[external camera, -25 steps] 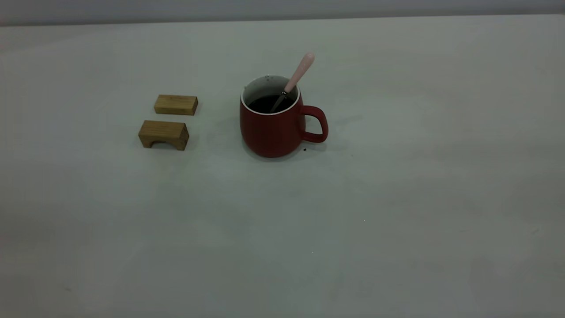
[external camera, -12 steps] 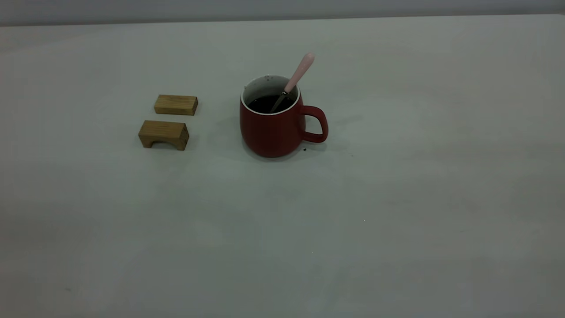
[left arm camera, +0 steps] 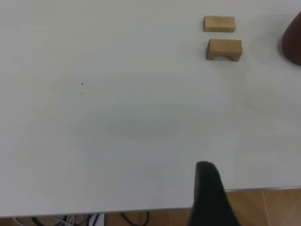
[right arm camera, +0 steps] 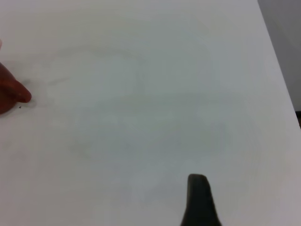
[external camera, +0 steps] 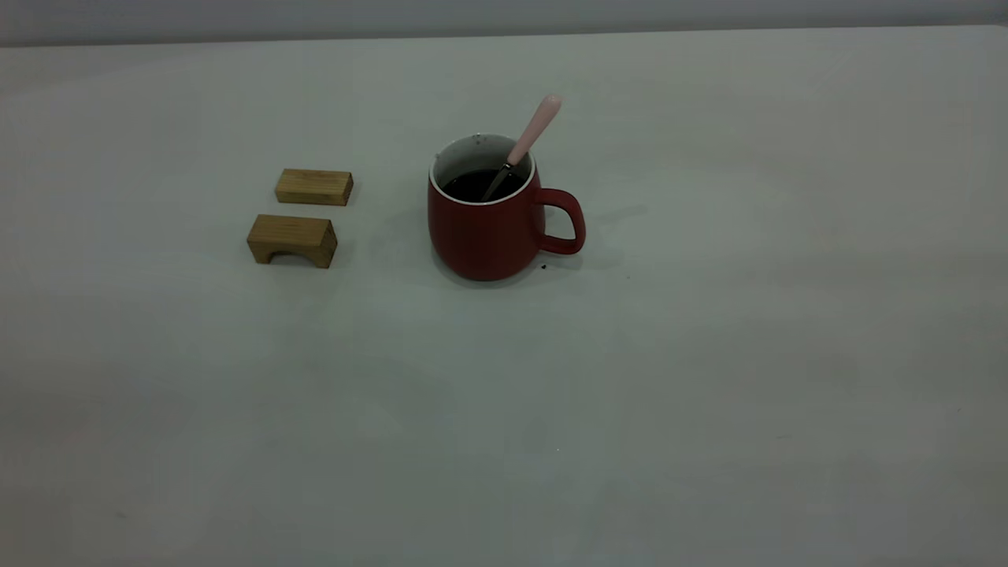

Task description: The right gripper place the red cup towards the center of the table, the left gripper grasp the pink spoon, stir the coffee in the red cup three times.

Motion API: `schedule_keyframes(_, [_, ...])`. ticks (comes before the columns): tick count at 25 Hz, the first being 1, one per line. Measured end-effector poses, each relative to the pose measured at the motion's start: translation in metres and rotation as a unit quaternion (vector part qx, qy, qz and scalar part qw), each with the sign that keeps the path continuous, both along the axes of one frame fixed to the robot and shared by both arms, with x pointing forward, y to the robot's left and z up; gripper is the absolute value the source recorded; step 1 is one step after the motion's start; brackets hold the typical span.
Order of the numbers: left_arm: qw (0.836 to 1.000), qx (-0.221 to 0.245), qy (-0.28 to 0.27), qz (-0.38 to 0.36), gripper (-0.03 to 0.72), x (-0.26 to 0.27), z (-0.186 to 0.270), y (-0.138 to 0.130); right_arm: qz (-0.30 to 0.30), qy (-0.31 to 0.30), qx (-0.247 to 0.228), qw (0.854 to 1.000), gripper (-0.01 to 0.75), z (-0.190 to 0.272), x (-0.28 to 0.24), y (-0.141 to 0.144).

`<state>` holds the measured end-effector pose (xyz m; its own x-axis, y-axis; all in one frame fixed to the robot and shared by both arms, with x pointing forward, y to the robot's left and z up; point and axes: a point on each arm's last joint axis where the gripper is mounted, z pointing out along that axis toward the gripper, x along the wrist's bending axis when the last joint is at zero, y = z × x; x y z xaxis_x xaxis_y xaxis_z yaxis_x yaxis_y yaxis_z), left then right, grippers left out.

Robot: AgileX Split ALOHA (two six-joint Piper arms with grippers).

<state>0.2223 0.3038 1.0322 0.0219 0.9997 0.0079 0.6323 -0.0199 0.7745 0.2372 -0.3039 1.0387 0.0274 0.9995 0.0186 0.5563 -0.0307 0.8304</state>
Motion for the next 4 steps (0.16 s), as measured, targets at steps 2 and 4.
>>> schedule_keyframes(2, [1.000, 0.000, 0.000, 0.000, 0.543, 0.0000, 0.0000, 0.0000, 0.000, 0.000, 0.000, 1.000, 0.582, 0.0000, 0.0000, 0.0000])
schedule_keyframes(4, [1.000, 0.000, 0.000, 0.000, 0.543, 0.0000, 0.0000, 0.0000, 0.000, 0.000, 0.000, 1.000, 0.582, 0.0000, 0.0000, 0.0000])
